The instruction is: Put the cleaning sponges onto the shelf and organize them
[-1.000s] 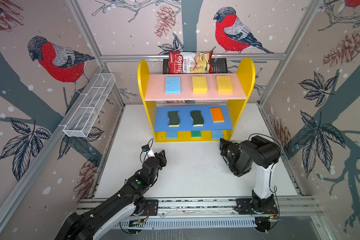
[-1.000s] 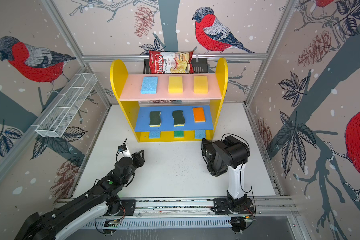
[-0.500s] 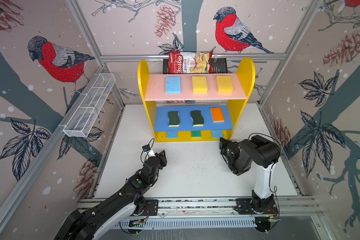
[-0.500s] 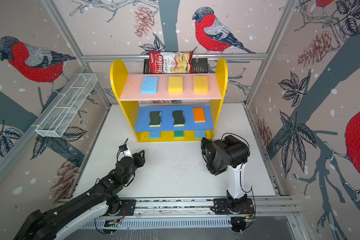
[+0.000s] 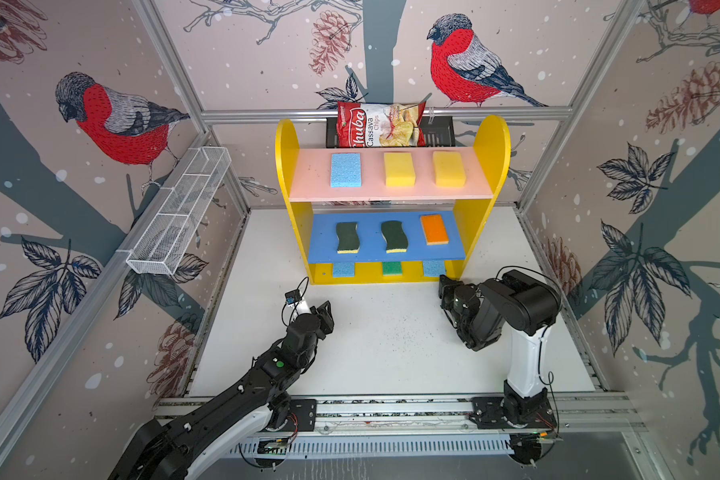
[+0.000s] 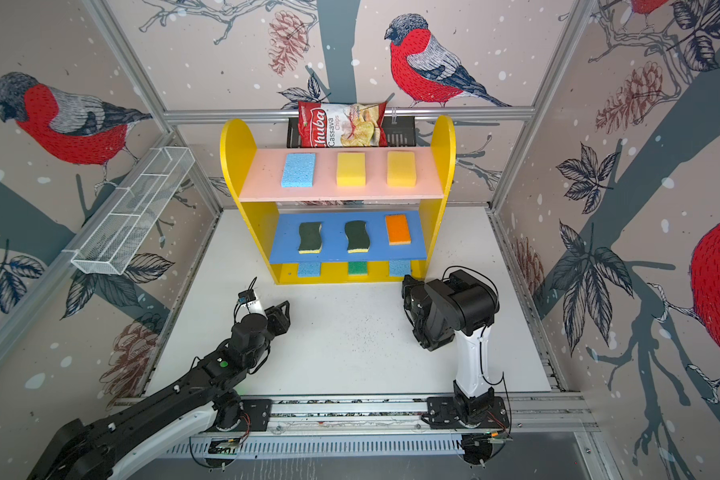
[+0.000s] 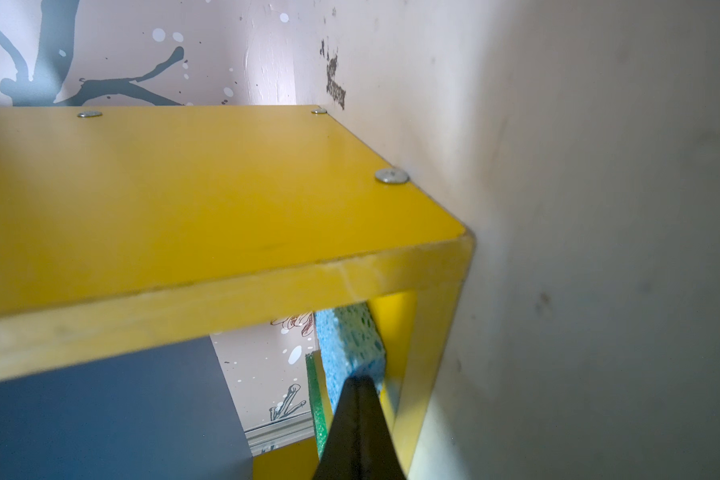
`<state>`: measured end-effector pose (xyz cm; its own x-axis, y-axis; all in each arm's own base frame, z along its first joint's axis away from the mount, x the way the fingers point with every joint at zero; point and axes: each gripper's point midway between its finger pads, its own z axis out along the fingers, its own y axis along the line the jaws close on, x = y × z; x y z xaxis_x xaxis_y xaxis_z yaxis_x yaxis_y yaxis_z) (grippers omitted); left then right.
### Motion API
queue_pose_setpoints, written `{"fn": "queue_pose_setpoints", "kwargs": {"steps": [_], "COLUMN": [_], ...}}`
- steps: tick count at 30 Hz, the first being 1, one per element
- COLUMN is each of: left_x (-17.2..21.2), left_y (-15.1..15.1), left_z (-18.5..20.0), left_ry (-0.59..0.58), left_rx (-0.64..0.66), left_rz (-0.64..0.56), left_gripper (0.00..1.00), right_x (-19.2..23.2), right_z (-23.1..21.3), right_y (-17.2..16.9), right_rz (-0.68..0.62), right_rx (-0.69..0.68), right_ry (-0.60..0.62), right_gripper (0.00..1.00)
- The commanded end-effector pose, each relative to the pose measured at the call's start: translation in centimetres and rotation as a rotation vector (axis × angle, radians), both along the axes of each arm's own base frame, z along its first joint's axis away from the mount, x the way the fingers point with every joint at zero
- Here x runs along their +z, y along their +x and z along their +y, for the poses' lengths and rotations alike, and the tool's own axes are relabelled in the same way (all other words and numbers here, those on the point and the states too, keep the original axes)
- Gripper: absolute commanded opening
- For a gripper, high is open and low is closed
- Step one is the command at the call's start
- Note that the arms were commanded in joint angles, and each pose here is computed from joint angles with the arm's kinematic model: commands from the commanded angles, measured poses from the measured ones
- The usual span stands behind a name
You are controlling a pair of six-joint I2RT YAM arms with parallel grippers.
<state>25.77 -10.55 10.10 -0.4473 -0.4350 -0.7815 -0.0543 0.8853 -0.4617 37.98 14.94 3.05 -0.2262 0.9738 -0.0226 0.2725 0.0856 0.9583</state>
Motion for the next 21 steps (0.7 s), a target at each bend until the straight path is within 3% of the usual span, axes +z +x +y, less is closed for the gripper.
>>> {"fn": "queue_pose_setpoints", "kwargs": {"steps": [1,21], "left_x": [0.83,0.45], "left_y": [0.44,0.12], "left_z": [-0.23,0.04], "left_ry": [-0.027,-0.034], "left_rx": [0.004,0.009], "left_rz": [-0.031,-0.026], "left_gripper": [0.52,0.52], "right_x": [-4.18,-4.54], "right_z": [-0.41,-0.32], "right_y": [-1.79,-1.72], "right_rz": [0.168,0.176], "right_rx": [0.019,0.022], "right_ry": [-0.056,-0.083], "right_gripper": [0.00,0.00]}}
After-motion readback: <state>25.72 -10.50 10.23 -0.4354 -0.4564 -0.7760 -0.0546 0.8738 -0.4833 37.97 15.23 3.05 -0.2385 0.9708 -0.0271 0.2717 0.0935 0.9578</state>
